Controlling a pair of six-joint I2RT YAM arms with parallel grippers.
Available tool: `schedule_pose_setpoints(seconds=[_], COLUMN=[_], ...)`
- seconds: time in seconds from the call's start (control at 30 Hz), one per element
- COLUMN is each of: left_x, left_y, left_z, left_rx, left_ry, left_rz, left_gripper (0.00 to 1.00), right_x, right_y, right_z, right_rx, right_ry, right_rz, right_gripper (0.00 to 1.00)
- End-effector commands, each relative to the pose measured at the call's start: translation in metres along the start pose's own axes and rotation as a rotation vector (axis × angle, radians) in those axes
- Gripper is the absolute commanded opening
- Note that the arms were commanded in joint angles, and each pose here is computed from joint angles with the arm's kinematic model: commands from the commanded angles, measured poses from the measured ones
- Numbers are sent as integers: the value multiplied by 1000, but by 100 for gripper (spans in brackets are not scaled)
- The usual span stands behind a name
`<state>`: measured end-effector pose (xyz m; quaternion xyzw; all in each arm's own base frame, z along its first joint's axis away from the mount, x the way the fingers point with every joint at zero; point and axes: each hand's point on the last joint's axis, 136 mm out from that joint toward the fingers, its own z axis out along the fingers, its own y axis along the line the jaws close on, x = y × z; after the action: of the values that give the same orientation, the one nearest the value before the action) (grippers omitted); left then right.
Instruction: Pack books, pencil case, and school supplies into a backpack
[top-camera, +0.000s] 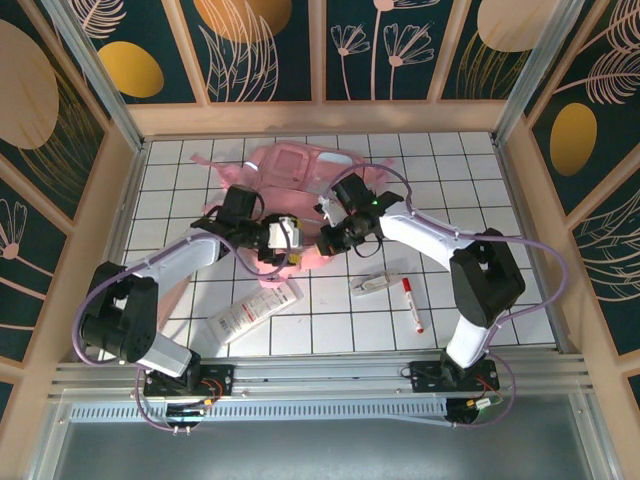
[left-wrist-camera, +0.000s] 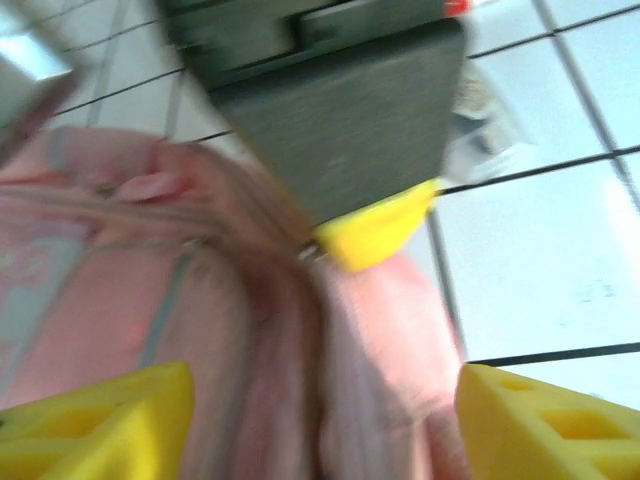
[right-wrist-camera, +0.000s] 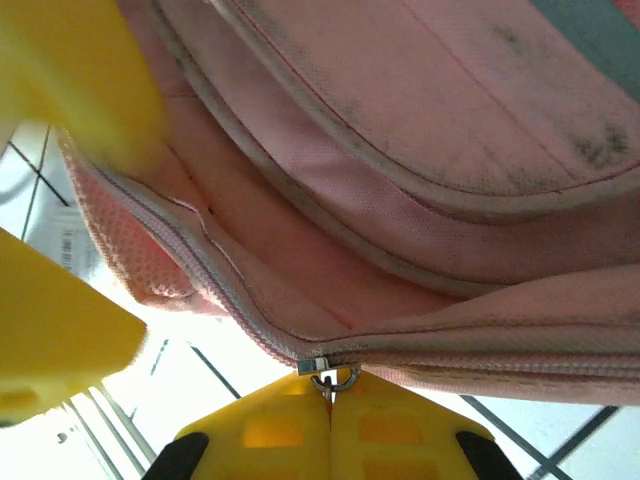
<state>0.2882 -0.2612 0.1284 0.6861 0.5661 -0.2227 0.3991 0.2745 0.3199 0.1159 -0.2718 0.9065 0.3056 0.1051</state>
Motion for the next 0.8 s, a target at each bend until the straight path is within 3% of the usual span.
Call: schedule_pose_setpoints(seconds=[0.0,0.1,0.17,0.2,0.23,0.27,0.43,0.6,0.77], left_x=[18,26,27,28,30,30,24,19,14], left_y=[-15,-17,-16,-14,-13,-11,-7,-7,-20], left_z=[13,18,18,17,16,14,1,-7,-10], left_rx=[98,109,95,84,71,57,-7,-41,-34], left_ry=[46,66,67,74,87,98,114,107,67], left_rz=[-80,-98,-90,-81,-71,-55,15,54,115], left_gripper=[61,55,43,31,11,0,0,0,0], right_x=[-20,-15,-12,-9,-7,-5,18,30,2], right_y=[24,24,19,14,7,-3,-90,-148,-193], right_z=[-7,-7,-5,-3,-1,0,-5,-26,-44], right_rx=[-93,-93,-75,-58,-24,16,333,482,566], right_ry=[-49,-47,-39,-31,-25,-19,24,20,-83], right_rz=[-38,-29,-13,-5,7,24,177,285,345], right_gripper=[0,0,0,0,0,0,0,0,0])
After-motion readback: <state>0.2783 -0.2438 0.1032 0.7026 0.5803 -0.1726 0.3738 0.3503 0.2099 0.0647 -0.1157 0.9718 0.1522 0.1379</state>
